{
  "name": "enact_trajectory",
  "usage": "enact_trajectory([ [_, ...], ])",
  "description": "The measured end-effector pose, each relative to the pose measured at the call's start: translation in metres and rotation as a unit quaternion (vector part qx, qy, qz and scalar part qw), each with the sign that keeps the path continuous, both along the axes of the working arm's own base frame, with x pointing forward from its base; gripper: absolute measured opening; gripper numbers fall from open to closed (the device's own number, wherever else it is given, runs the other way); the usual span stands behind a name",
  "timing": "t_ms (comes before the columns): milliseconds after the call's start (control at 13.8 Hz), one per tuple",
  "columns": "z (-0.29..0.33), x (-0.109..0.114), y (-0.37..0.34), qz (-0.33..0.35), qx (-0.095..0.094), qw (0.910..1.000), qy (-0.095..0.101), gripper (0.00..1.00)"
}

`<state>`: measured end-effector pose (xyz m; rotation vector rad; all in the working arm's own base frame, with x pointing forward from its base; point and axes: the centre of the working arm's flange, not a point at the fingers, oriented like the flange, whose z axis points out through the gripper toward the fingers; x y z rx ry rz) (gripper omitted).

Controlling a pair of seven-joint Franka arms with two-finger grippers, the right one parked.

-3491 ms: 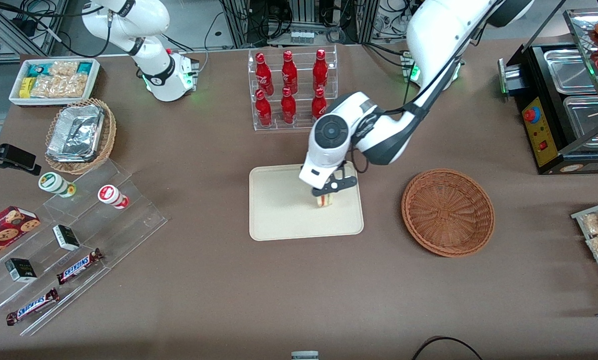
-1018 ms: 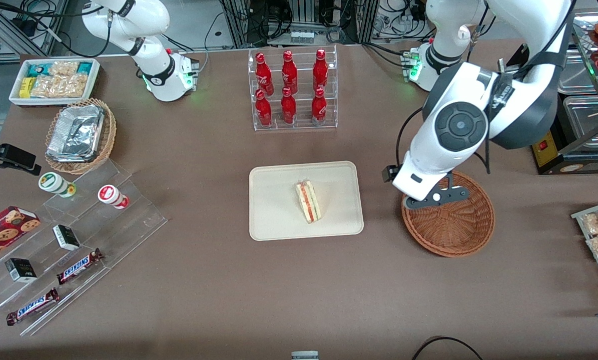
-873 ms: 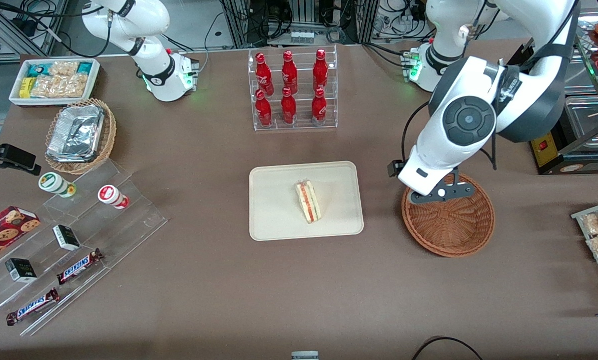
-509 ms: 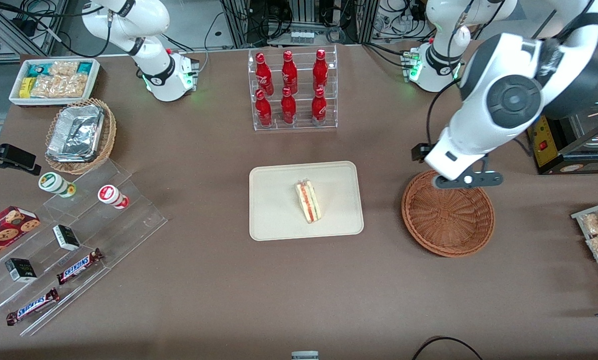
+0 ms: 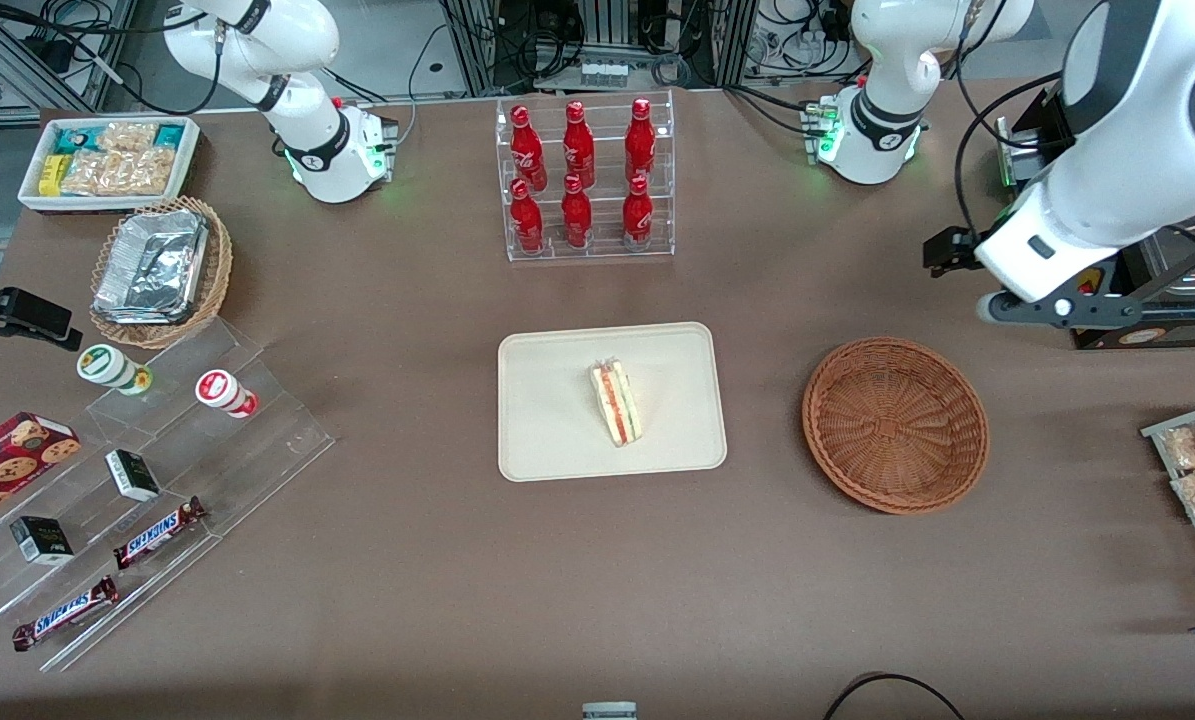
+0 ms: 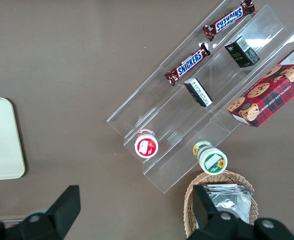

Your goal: Place sandwich from basket to tray

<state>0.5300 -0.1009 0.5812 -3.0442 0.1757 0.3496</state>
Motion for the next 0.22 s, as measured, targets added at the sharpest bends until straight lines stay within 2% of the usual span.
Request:
enact_trajectory([
  [218,0.008,-0.003,0.015,-0.016,-0.006,0.9998,0.000,1.00],
])
